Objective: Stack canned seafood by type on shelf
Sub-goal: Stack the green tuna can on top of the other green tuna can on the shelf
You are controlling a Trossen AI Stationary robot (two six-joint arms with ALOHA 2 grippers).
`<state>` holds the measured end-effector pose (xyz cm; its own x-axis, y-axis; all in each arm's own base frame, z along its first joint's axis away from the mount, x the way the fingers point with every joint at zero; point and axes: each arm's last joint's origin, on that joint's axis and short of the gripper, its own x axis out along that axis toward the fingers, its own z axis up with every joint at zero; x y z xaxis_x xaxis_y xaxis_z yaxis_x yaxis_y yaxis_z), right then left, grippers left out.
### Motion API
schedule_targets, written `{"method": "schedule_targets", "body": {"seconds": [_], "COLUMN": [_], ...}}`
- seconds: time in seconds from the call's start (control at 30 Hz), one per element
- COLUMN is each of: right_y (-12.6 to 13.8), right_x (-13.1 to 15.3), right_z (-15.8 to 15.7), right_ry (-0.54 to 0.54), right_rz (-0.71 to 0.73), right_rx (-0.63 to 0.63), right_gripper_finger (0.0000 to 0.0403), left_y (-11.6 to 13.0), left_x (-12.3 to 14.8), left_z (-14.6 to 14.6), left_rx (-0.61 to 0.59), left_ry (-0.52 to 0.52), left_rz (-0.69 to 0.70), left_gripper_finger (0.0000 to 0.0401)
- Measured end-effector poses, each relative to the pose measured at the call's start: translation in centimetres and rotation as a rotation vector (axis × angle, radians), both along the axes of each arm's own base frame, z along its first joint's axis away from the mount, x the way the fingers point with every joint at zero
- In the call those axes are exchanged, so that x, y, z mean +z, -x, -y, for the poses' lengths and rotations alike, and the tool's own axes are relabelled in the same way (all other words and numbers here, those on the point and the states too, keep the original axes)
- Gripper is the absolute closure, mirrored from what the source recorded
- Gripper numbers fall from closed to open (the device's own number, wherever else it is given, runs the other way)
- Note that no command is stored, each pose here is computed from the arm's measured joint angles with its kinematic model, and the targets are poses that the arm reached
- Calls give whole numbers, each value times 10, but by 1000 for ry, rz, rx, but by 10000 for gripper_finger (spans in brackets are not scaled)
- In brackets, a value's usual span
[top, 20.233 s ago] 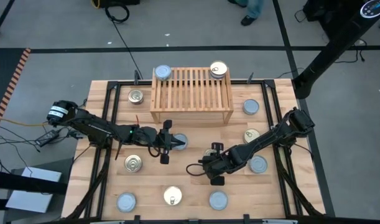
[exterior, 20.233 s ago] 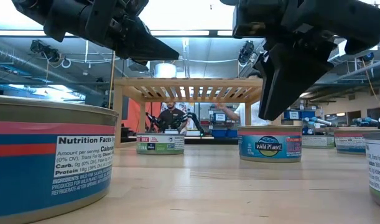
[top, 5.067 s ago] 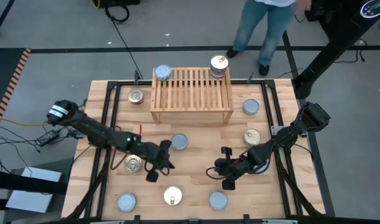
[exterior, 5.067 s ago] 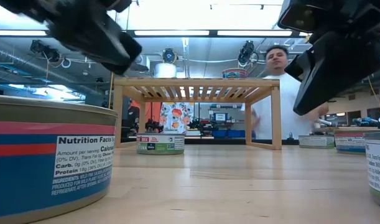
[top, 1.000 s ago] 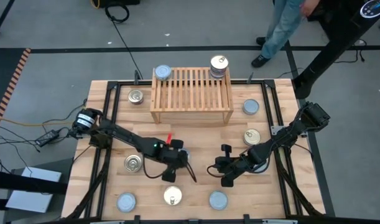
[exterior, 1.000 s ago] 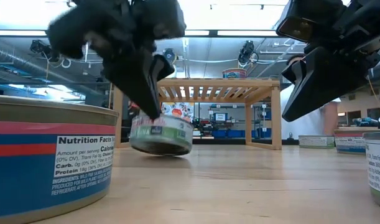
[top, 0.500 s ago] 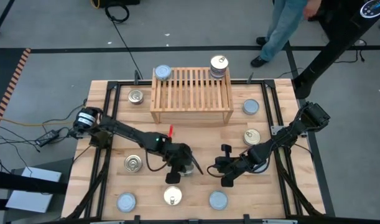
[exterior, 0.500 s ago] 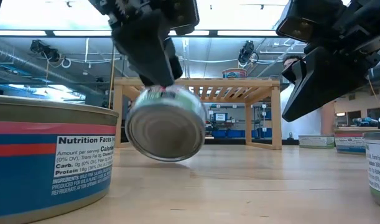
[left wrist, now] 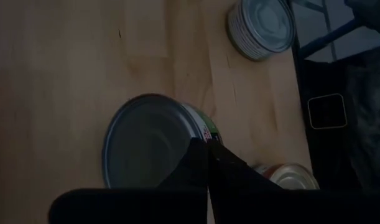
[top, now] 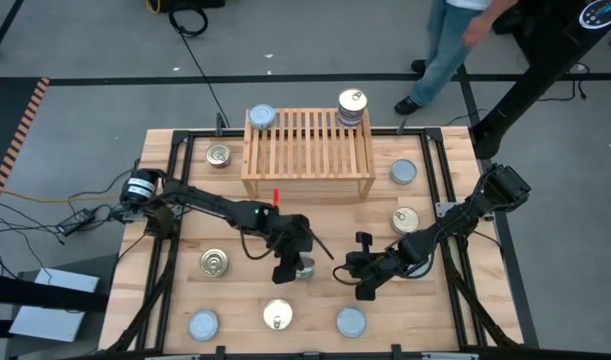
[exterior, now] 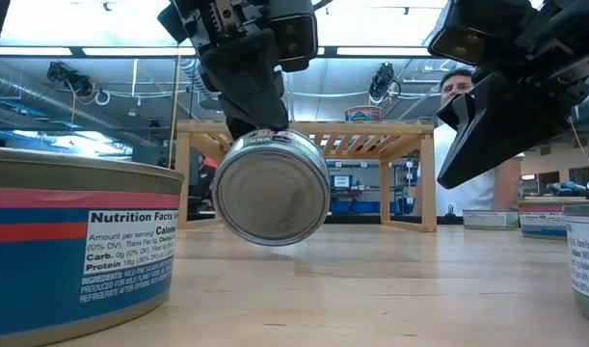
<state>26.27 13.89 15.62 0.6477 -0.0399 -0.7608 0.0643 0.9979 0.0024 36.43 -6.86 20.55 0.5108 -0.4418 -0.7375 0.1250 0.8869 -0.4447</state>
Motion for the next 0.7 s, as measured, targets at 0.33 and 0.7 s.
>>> {"method": "schedule_targets", "body": {"seconds": [0.33,0.7], "right_y": [0,0], "right_x": [0,0], "right_z": [0,0], "right_ry": [-1,0], "right_rz": [-1,-3], "right_rx": [-2,0], "right_gripper_finger": [395,392], "left_y": [-5,-5], "left_x": [-11,-4], "left_z": [-13,-17], "left_rx": [1,13], "left_ry": [7,41], "left_rz": [-30,-6], "left_gripper_finger": [401,401]}}
